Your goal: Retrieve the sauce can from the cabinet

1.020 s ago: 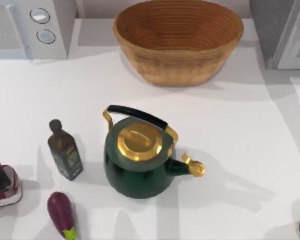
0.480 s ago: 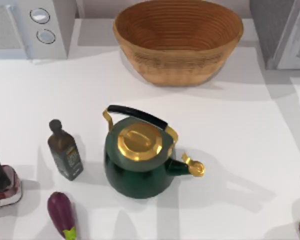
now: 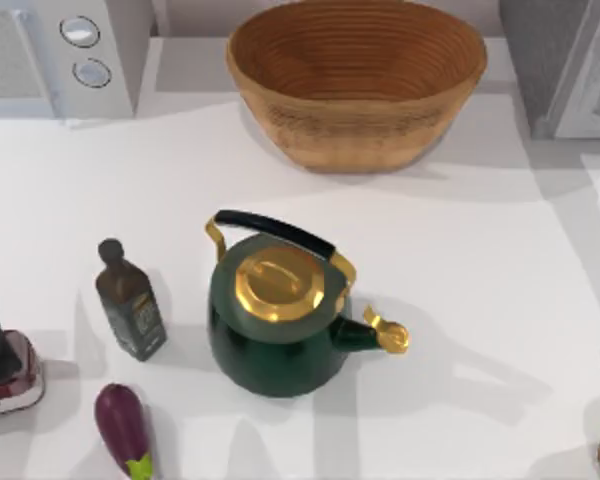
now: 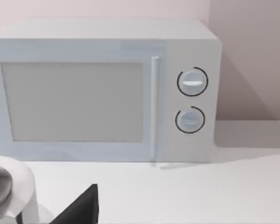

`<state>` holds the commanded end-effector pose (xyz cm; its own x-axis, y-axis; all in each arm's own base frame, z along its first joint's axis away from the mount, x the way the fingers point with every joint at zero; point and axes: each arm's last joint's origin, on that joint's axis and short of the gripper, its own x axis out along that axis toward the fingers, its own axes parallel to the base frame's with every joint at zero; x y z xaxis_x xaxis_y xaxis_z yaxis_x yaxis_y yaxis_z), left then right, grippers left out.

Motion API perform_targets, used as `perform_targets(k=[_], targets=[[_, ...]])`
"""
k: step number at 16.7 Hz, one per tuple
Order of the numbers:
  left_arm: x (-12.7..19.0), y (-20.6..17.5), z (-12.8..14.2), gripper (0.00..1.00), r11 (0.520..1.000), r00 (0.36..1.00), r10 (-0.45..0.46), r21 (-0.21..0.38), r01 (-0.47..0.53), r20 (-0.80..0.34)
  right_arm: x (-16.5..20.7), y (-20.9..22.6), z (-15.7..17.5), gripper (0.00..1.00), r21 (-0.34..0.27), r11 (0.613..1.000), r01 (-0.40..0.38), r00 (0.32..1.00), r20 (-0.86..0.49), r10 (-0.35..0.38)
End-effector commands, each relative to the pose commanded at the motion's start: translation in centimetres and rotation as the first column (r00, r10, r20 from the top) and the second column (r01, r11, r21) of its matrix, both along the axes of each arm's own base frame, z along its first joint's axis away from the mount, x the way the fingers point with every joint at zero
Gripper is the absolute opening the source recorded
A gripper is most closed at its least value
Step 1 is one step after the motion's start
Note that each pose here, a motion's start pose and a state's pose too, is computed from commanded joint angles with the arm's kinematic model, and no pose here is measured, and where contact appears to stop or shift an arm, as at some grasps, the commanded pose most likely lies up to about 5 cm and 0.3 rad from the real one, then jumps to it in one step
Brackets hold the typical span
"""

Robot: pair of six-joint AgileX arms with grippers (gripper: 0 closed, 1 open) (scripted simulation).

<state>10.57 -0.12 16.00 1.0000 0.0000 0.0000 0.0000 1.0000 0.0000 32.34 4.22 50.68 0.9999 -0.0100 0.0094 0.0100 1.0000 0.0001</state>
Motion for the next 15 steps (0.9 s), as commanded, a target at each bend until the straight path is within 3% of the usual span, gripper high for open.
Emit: perform_targets(k=[7, 10, 15], targets=[[0.0, 0.0, 0.0, 1.00, 1.000, 1.000, 0.000, 0.000, 0.000, 0.000, -0.6, 0.2, 0.4, 0.00, 0.002, 1.000, 0.000, 1.000, 0.002, 0.000], [0.0, 0.0, 0.0, 1.00, 1.000, 1.000, 0.000, 0.000, 0.000, 0.000, -4.2, 0.9, 2.3, 0.00, 0.002, 1.000, -0.003, 1.000, 0.007, 0.003], [0.0, 0.0, 0.0, 1.00, 1.000, 1.000, 0.000, 0.000, 0.000, 0.000, -13.4, 0.9, 5.2, 0.00, -0.002, 1.000, -0.004, 1.000, -0.009, 0.004]])
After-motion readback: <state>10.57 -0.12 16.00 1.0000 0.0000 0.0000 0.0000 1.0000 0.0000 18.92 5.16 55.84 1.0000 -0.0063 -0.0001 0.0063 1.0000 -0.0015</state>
